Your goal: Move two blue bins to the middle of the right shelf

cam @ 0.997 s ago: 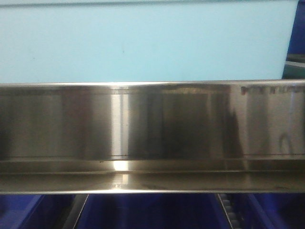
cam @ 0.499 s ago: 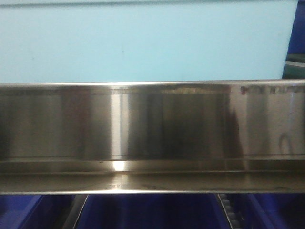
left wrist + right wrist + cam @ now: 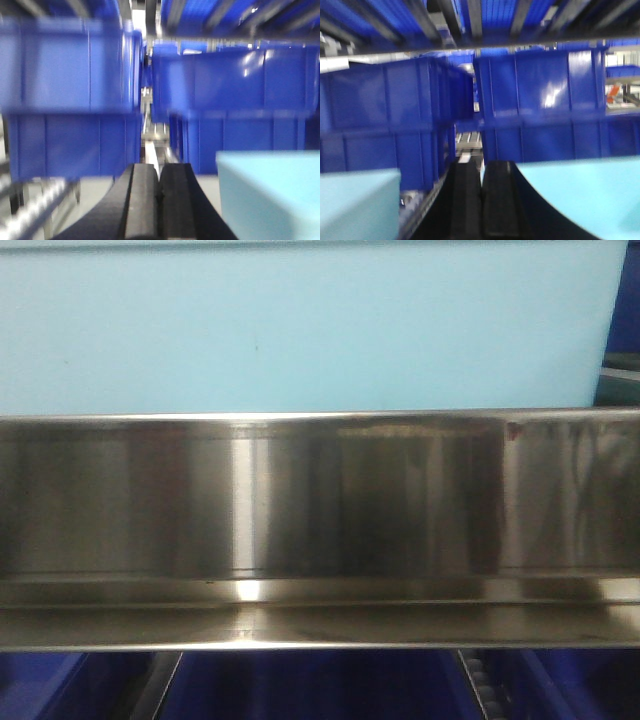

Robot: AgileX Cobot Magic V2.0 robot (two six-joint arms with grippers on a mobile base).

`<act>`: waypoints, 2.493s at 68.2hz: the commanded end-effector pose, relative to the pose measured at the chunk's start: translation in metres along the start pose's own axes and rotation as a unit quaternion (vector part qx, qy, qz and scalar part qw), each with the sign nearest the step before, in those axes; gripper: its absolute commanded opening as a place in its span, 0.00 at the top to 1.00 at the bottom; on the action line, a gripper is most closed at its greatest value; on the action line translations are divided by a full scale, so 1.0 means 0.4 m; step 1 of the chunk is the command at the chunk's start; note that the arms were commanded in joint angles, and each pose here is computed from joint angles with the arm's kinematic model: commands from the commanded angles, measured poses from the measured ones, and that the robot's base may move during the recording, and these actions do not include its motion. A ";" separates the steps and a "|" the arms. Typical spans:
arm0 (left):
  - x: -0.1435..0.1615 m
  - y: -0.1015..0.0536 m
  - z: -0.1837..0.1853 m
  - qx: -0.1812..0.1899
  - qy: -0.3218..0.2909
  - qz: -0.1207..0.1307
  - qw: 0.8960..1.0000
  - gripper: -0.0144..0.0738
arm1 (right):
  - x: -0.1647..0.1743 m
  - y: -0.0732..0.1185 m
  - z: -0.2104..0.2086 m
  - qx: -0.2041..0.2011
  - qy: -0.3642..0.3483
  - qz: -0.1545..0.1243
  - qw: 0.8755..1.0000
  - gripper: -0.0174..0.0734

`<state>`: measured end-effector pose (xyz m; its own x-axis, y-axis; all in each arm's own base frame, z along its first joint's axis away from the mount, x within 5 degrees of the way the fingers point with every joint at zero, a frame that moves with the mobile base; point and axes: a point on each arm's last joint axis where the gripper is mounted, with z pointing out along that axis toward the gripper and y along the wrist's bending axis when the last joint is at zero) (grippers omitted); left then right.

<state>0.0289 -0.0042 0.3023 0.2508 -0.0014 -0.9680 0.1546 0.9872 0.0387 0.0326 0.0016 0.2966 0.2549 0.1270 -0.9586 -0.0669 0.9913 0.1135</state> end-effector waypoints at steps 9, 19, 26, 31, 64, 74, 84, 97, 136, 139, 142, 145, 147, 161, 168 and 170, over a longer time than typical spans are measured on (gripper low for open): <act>-0.127 0.009 0.027 -0.007 0.035 0.006 0.999 0.63 | -0.122 0.018 0.027 -0.003 0.034 0.002 0.999 0.86; -0.184 0.011 0.089 -0.007 0.059 0.007 0.998 0.39 | -0.171 0.024 0.071 -0.002 0.053 0.002 0.999 0.47; -0.206 0.011 0.136 -0.005 0.081 0.002 0.997 0.33 | -0.182 0.025 0.102 0.000 0.066 0.002 0.998 0.26; -0.216 0.009 0.163 0.002 0.108 -0.005 0.994 0.29 | -0.190 0.025 0.121 0.001 0.072 -0.008 0.997 0.18; -0.272 -0.079 0.406 0.108 0.346 0.006 0.932 0.25 | -0.305 0.136 0.356 -0.135 0.301 -0.013 0.944 0.19; -0.249 -0.100 0.487 0.106 0.425 0.016 0.899 0.25 | -0.286 0.205 0.453 -0.183 0.375 -0.026 0.908 0.19; -0.222 -0.117 0.551 0.099 0.510 0.023 0.854 0.25 | -0.236 0.259 0.532 -0.200 0.451 -0.043 0.869 0.19; -0.189 -0.145 0.648 0.083 0.539 0.000 0.838 0.25 | -0.142 0.287 0.624 -0.145 0.545 -0.038 0.825 0.19; -0.007 -0.253 0.741 0.088 0.619 0.025 0.780 0.25 | 0.039 0.319 0.708 -0.118 0.641 -0.041 0.758 0.19; 0.002 -0.253 0.746 0.084 0.622 0.032 0.778 0.25 | 0.051 0.321 0.713 -0.113 0.644 -0.037 0.755 0.19; 0.010 -0.253 0.750 0.082 0.624 0.036 0.776 0.25 | 0.059 0.322 0.716 -0.111 0.646 -0.035 0.754 0.19; 0.015 -0.253 0.752 0.081 0.626 0.038 0.775 0.25 | 0.069 0.323 0.720 -0.110 0.649 -0.036 0.752 0.19; 0.021 -0.253 0.754 0.079 0.628 0.038 0.773 0.25 | 0.075 0.324 0.722 -0.110 0.652 -0.036 0.750 0.19; 0.044 -0.257 0.763 0.077 0.637 0.041 0.766 0.25 | 0.103 0.327 0.730 -0.107 0.662 -0.037 0.741 0.19; 0.053 -0.259 0.766 0.077 0.640 0.042 0.763 0.25 | 0.113 0.328 0.732 -0.106 0.666 -0.038 0.738 0.19; 0.055 -0.260 0.766 0.077 0.641 0.043 0.762 0.25 | 0.116 0.328 0.733 -0.106 0.666 -0.038 0.737 0.20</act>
<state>0.3108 -0.1539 0.3506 -0.8608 0.3246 -0.3920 0.3307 0.9422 0.0540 0.3159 0.1467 0.3420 -0.9053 -0.2213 -0.3625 -0.2865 0.9483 0.1365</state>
